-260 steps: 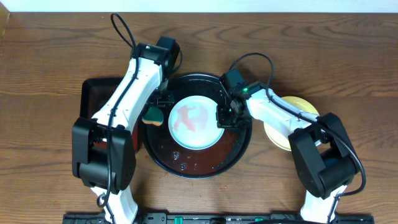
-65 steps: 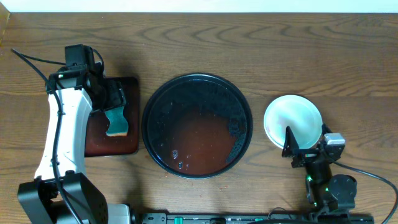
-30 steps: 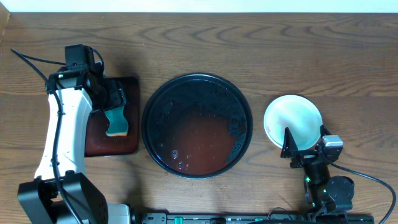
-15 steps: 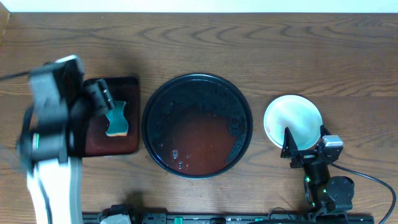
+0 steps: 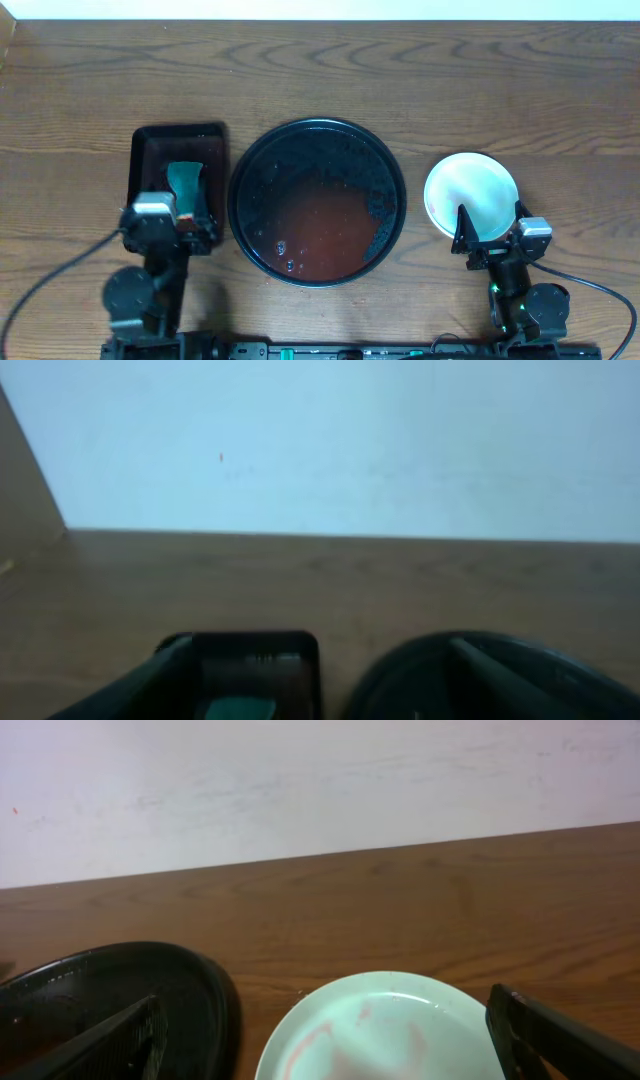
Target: Clean dirty plates on tray and stack at the side
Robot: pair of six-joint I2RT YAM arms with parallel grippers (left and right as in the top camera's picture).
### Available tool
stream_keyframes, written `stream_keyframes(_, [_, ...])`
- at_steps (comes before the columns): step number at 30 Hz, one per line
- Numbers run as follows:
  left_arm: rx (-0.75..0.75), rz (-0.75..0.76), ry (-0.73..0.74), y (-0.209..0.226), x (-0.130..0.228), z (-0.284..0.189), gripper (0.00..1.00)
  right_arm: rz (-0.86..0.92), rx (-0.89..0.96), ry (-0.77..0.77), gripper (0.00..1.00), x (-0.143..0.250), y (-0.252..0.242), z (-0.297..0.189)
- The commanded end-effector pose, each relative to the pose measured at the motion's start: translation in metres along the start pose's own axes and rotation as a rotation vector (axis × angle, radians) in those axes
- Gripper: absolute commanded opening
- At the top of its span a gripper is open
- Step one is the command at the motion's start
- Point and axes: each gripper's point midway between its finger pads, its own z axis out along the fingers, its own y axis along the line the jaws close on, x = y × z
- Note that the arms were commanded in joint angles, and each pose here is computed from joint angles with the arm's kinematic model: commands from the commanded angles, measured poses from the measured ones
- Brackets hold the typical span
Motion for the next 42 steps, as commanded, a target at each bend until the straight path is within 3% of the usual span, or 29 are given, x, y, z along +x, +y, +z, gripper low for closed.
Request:
stream_keyframes(1, [0.021, 0.036, -0.023, -0.003, 0.036, 0.005, 0.77, 0.0, -0.01, 0.0, 0.99, 0.001, 0.002, 0.0])
stream_keyframes(9, [0.013, 0.051, -0.021, 0.0, 0.094, 0.011, 0.77, 0.0, -0.01, 0.0, 0.99, 0.001, 0.002, 0.0])
stream_keyframes(13, [0.011, 0.046, 0.053, 0.001, 0.113, 0.009, 0.77, 0.0, -0.01, 0.0, 0.99, 0.001, 0.002, 0.0])
stream_keyframes(42, [0.011, 0.044, 0.066, 0.001, 0.116, 0.01, 0.77, 0.0, -0.01, 0.0, 0.99, 0.001, 0.002, 0.0])
